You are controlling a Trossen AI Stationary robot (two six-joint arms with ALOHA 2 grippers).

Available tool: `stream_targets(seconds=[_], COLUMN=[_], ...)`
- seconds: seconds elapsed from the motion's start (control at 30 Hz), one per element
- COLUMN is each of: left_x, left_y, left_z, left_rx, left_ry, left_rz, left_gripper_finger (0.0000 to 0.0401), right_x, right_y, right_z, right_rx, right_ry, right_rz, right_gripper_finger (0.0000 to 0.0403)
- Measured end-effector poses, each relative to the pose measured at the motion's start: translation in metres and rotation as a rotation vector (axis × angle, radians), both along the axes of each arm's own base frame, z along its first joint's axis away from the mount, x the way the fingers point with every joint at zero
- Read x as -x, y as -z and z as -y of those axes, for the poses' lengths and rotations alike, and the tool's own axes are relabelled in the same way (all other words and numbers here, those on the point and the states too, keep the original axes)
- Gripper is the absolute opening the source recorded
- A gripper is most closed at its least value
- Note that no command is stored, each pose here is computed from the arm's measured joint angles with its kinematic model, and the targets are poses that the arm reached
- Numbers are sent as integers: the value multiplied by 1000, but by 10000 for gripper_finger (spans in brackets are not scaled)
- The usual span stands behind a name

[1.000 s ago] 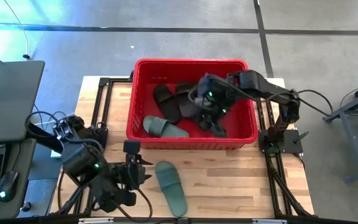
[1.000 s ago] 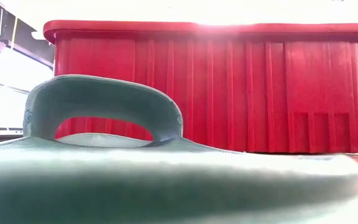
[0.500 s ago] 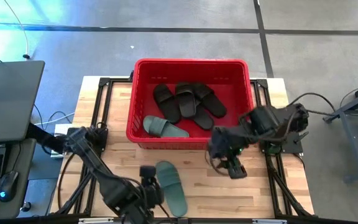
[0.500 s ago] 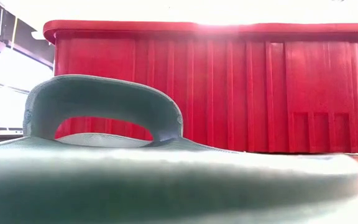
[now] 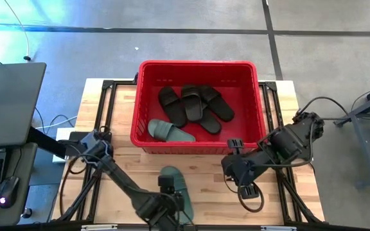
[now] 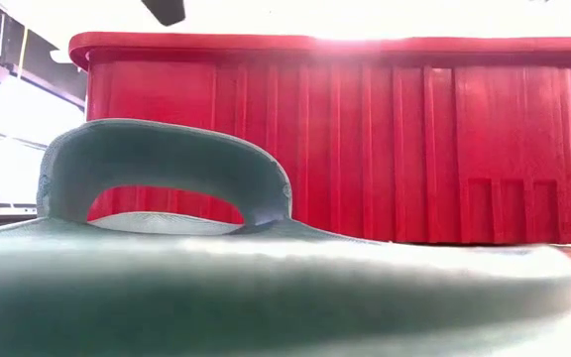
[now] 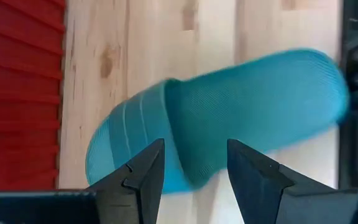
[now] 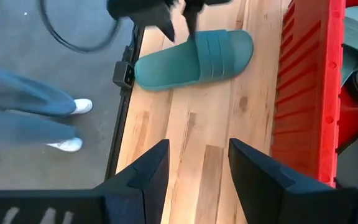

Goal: Pick and place slides into bin
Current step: Put the green slide into the red bin

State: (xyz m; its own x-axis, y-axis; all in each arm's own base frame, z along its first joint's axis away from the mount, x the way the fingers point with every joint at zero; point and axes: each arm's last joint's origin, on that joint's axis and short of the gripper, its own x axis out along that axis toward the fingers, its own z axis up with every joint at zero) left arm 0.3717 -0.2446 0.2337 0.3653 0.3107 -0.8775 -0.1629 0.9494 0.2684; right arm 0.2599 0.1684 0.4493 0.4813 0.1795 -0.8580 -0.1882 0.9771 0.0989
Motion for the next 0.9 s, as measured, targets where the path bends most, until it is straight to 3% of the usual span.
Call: stream_targets(seconds=[0.17, 0.33, 0.57, 0.7, 0.9], left_x=[-16, -29, -37, -35, -21], left_y=[17, 32, 40, 40, 38], left_z=[-17, -30, -43, -52, -70], left_rx=[2, 70, 89, 49, -32], left_ry=[-100, -156, -231, -302, -432], left_rz=[-17, -76, -85, -112, -258], left_gripper_finger=[159, 159, 159, 159, 159], right_x=[7, 18, 36, 47, 61], right_y=[0, 1, 1, 1, 1], right_z=[-10, -23, -43, -53, -67], right_rx=[-6, -7, -18, -14, -1], right_ry=[-22, -79, -145, -192, -200], right_rz=[-6, -18, -37, -35, -16], right_gripper_finger=[159, 156, 154, 154, 158])
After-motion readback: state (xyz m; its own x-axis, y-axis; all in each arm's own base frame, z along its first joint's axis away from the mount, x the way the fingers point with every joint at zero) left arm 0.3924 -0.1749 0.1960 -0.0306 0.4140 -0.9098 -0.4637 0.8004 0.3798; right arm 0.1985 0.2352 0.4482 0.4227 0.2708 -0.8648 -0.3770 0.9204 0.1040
